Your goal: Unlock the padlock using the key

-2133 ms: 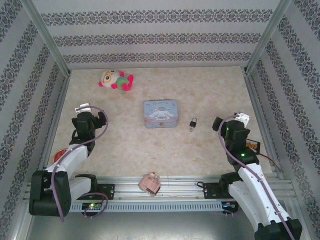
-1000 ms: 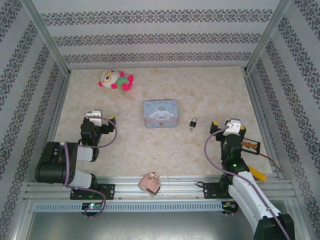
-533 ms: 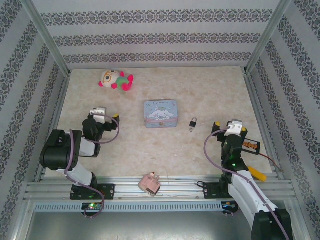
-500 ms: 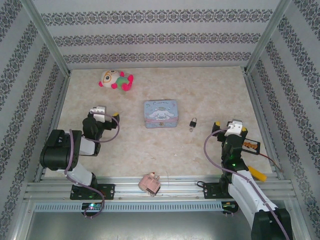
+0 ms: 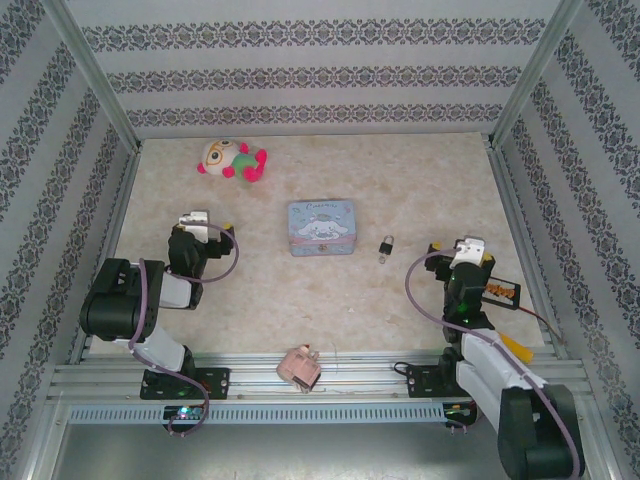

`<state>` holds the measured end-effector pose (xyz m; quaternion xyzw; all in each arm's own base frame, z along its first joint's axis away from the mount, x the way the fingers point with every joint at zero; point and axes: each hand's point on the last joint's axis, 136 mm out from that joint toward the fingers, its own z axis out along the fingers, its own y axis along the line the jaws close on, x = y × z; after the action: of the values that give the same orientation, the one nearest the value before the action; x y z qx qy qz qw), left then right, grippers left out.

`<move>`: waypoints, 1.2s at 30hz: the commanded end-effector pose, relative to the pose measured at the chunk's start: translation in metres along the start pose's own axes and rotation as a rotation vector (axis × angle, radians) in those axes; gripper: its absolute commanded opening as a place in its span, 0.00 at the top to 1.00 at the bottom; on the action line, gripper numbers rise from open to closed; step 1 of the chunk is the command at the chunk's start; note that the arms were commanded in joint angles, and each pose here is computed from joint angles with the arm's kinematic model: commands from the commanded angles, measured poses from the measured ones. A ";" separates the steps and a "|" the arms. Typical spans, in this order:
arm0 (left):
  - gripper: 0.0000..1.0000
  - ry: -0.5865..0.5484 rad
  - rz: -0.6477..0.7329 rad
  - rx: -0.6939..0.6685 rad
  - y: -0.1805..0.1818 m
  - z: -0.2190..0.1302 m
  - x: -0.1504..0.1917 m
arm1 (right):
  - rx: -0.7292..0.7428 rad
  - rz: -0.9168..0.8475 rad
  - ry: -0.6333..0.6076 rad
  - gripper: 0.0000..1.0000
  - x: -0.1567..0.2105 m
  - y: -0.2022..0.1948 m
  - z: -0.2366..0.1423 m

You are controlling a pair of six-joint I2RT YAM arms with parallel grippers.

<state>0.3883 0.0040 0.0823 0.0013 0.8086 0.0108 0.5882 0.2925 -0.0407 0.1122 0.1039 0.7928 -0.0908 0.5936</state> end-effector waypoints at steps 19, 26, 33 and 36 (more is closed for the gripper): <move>0.01 0.009 -0.050 -0.114 0.020 0.006 -0.010 | -0.205 0.009 -0.117 0.02 -0.022 0.053 0.067; 0.01 0.017 -0.032 -0.068 0.012 0.009 -0.010 | -0.199 0.006 -0.050 0.02 -0.021 0.055 0.080; 0.01 0.022 -0.025 -0.052 0.010 0.010 -0.010 | -0.404 -0.056 -0.005 0.02 -0.016 0.088 0.076; 0.01 0.022 -0.024 -0.052 0.009 0.010 -0.010 | -0.414 -0.051 0.000 0.02 -0.015 0.088 0.076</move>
<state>0.3964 0.0158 0.0810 -0.0353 0.8181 0.0259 0.5734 0.3892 0.0145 0.0990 -0.0160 0.8010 0.0370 0.5973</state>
